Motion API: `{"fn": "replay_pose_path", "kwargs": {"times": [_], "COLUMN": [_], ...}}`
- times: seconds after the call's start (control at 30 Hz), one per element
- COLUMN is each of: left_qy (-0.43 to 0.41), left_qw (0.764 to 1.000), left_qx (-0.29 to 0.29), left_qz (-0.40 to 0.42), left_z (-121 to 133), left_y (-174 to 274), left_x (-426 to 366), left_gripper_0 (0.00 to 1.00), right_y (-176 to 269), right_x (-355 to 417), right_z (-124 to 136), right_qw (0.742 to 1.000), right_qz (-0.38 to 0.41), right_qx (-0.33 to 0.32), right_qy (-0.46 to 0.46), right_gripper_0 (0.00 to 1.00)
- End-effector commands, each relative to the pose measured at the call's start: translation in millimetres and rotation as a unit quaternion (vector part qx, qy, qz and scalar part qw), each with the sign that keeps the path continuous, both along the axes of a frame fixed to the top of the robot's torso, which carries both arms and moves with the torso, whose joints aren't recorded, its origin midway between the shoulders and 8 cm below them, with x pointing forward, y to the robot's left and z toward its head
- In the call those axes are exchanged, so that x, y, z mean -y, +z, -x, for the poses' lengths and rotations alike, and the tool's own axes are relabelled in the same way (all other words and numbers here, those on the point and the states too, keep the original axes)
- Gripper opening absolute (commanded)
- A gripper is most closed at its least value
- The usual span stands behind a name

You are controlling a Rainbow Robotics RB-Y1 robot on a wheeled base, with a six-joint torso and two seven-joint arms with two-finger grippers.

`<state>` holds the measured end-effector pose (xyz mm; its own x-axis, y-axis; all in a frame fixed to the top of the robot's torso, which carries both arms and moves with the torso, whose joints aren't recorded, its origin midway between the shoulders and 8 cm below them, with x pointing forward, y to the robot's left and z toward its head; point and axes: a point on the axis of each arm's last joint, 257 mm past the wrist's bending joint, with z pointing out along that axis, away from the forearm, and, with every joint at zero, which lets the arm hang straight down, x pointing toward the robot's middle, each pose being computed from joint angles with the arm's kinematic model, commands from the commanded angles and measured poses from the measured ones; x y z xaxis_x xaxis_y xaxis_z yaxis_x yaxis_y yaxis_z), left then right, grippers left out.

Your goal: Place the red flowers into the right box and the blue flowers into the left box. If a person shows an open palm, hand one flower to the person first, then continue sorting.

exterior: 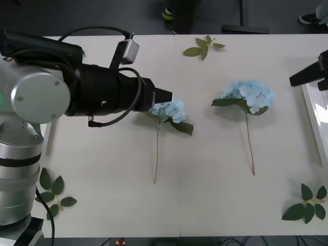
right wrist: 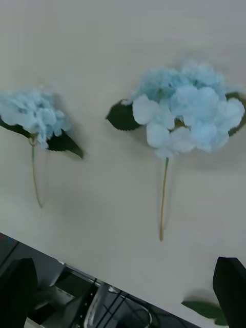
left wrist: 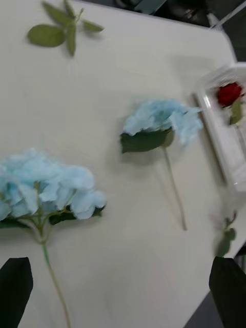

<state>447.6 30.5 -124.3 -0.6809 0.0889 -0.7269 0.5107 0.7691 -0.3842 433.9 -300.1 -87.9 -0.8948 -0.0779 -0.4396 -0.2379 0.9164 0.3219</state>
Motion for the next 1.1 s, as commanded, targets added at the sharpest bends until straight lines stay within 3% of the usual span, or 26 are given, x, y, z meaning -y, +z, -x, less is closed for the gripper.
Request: {"fn": "replay_pose_path", "kwargs": {"times": [0.03, 0.33, 0.63, 1.1], "left_qy": [0.027, 0.06, 0.091, 0.141], "left_qw": [0.998, 0.988, 0.968, 0.962], "left_qx": [0.003, -0.018, -0.006, -0.034], "left_qz": [-0.049, -0.141, -0.232, -0.233], "left_z": [1.3, 7.3, -13.2, -34.7], "left_y": [-7.2, -47.4, -80.5, -116.6], "left_x": [4.5, 0.4, -15.5, 1.0], "left_gripper_0": [1.0, 1.0, 1.0, 1.0], "right_y": [-33.7, -106.6, -162.5, -227.8], "right_x": [-11.8, -20.6, -36.2, -35.7], "right_z": [5.0, -7.5, -36.5, -70.0], "right_qw": [1.0, 0.996, 0.993, 0.991], "right_qz": [0.02, 0.065, 0.084, 0.08], "right_qx": [-0.015, -0.032, -0.022, 0.0], "right_qy": [-0.014, -0.048, -0.074, -0.106], "right_gripper_0": [1.0, 1.0, 1.0, 1.0]}}
